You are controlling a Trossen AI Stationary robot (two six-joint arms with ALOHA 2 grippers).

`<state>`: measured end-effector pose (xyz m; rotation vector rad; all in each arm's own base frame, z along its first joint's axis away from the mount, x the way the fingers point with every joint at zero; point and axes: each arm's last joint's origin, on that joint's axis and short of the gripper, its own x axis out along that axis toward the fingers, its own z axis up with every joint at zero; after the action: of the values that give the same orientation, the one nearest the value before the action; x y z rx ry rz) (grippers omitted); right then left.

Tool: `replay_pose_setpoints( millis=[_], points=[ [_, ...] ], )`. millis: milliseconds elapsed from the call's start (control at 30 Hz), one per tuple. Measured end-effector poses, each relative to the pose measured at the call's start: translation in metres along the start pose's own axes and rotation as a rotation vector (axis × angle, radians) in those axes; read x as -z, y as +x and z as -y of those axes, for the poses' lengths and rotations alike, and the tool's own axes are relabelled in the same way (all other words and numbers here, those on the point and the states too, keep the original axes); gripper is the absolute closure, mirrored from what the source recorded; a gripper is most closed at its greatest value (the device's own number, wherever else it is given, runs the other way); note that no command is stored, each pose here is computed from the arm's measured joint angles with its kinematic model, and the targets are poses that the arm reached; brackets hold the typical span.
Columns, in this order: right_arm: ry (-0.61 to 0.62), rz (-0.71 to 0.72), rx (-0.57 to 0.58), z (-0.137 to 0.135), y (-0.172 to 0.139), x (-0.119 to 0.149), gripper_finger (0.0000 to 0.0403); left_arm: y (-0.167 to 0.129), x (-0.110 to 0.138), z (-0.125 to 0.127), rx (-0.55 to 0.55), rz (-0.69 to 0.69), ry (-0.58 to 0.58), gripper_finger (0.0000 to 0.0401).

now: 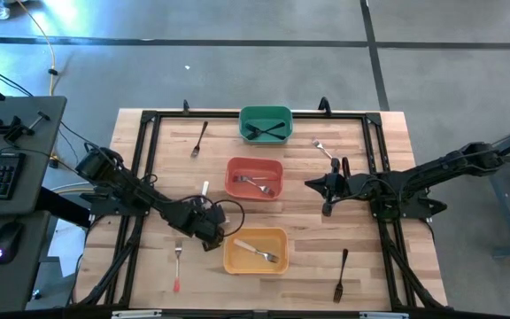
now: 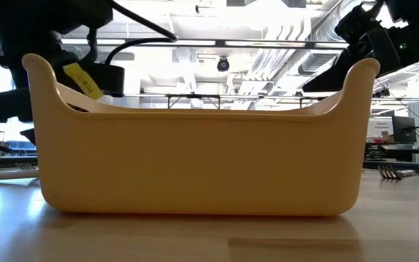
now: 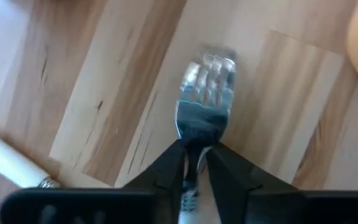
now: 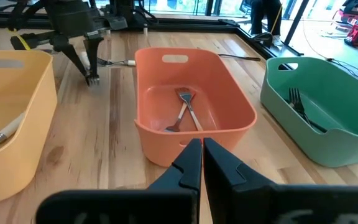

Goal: Sort silverware by color (type)
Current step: Put the white fork into the yellow bin

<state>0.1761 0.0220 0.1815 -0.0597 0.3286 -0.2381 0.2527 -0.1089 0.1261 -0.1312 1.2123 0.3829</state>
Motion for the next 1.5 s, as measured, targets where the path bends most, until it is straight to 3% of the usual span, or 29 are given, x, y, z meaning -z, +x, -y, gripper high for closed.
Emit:
replay_pose_setpoints(
  millis=[133, 433, 633, 867, 1100, 1500],
  points=[
    [0.001, 0.0, 0.0, 0.0, 0.0, 0.0, 0.0403, -0.006, 0.001, -0.001, 0.016, 0.003, 0.072, 0.0391],
    [-0.001, 0.0, 0.0, 0.0, 0.0, 0.0, 0.0403, -0.049, 0.0, -0.025, -0.04, 0.09, 0.056, 0.04],
    [0.002, 0.009, 0.0, 0.0, 0.0, -0.001, 0.0403, -0.096, -0.013, -0.03, 0.063, 0.269, 0.027, 0.04],
    [0.004, 0.014, -0.001, 0.0, 0.0, -0.001, 0.0403, -0.132, -0.042, -0.003, 0.254, 0.475, 0.085, 0.04],
    [0.002, 0.019, -0.001, 0.0, 0.0, -0.002, 0.0403, -0.127, -0.069, 0.025, 0.45, 0.523, 0.139, 0.0401],
    [0.0, 0.013, 0.001, 0.0, 0.0, -0.001, 0.0403, -0.066, -0.105, 0.045, 0.5, 0.372, 0.187, 0.0401]
  ],
)
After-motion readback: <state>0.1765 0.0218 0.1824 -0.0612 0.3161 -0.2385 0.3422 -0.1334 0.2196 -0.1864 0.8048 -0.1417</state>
